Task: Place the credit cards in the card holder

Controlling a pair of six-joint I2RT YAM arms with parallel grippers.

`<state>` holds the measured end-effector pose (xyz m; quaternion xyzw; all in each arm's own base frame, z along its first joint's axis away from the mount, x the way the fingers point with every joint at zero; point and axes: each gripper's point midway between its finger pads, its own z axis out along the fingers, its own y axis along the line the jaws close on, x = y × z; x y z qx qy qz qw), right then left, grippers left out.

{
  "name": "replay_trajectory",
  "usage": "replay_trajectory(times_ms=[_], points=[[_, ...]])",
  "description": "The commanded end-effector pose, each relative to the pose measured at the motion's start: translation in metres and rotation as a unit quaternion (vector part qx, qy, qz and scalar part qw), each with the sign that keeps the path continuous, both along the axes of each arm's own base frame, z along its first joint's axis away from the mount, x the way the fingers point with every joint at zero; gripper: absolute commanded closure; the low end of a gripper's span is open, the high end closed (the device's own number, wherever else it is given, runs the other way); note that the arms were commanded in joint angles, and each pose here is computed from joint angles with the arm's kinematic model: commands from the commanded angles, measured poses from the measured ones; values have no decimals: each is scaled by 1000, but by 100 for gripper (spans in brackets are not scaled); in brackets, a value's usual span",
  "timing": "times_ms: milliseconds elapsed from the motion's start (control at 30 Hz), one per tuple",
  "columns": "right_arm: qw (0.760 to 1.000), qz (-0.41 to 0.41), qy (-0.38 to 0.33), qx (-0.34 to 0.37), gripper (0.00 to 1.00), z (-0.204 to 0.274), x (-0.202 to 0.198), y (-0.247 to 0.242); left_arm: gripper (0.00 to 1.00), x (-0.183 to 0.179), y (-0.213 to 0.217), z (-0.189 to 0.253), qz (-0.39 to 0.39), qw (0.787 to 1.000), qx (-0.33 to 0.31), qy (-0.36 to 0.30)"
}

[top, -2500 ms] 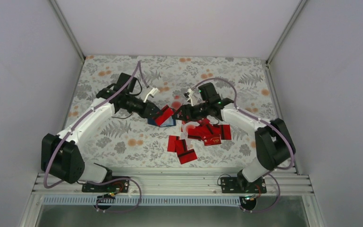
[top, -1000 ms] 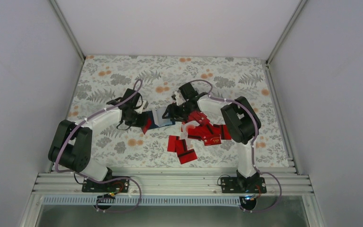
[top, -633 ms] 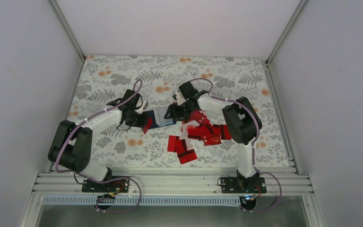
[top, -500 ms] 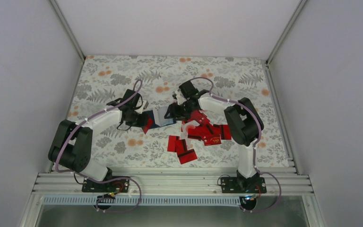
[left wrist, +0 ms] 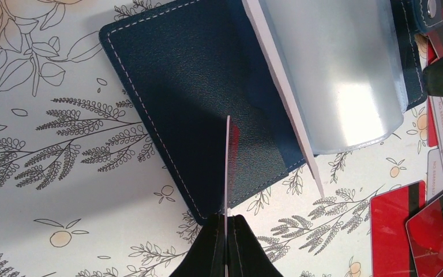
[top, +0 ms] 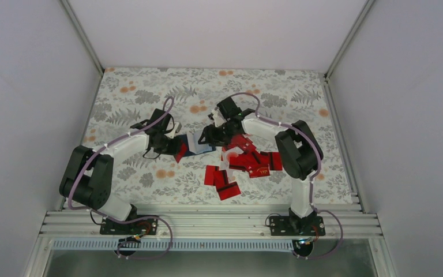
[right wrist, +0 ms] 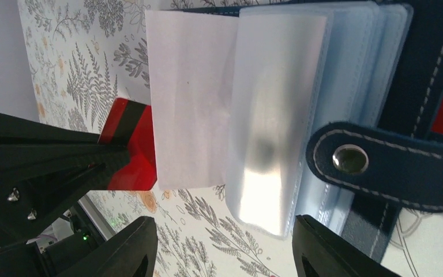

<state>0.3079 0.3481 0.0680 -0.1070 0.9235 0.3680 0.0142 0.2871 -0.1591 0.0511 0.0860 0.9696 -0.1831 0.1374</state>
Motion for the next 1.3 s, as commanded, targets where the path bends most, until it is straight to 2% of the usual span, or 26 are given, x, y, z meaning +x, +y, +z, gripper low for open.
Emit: replay_trajectory(times_ms=[0,333,667,1267], points=[[1000,13,-1,6,40,-7,4,13,98,-6,2,-11,-6,1000,6,17],[1000,25,9,16,40,-17,7,21,98,-4,0,-10,-8,1000,3,17],[993,62,6,96,39,11,5,44,98,-3,-3,-9,-11,1000,-5,16],[981,109,13,157,40,15,14,80,98,-4,-11,17,0,999,-50,7]])
